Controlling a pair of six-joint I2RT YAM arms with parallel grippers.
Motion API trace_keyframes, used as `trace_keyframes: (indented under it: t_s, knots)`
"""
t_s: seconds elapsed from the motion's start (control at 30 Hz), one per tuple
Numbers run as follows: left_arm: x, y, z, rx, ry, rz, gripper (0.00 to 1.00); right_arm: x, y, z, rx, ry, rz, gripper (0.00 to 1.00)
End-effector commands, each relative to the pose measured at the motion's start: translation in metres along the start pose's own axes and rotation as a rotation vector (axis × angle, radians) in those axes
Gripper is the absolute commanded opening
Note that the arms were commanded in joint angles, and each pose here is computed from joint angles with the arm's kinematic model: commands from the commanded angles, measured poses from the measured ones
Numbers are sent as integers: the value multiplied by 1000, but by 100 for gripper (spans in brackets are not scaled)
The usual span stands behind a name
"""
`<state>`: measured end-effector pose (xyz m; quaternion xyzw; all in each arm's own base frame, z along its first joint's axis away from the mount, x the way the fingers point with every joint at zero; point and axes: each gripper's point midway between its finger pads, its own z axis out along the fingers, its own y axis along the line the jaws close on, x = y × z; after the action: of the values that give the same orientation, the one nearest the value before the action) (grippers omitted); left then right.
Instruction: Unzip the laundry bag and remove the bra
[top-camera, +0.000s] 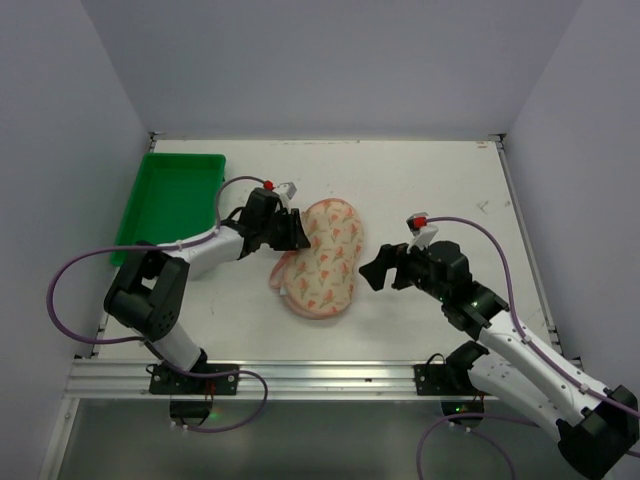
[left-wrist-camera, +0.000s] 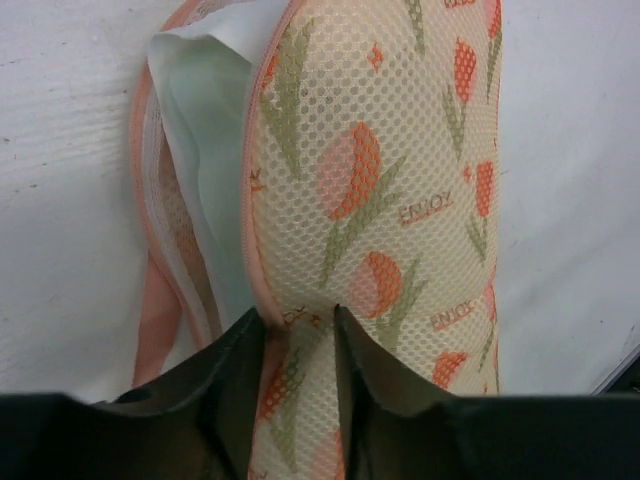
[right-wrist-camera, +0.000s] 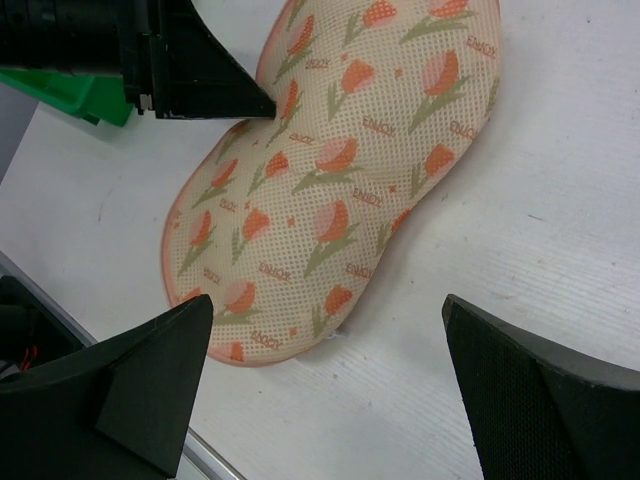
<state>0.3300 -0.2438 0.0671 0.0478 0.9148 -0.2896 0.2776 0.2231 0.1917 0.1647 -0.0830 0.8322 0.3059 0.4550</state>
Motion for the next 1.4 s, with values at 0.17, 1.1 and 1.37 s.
trace_keyframes:
  t_s: [0.17, 1.1, 1.37]
  knots:
    - [-34, -31, -17, 100, -74, 52, 16, -4, 3, 0, -18, -40, 21, 99]
    - [-32, -242, 7, 505, -3, 147, 66, -71, -20, -94, 157, -423, 50, 99]
    - [-75, -173, -25, 195, -171, 136, 100, -66, -12, -81, 114, -368, 48, 99]
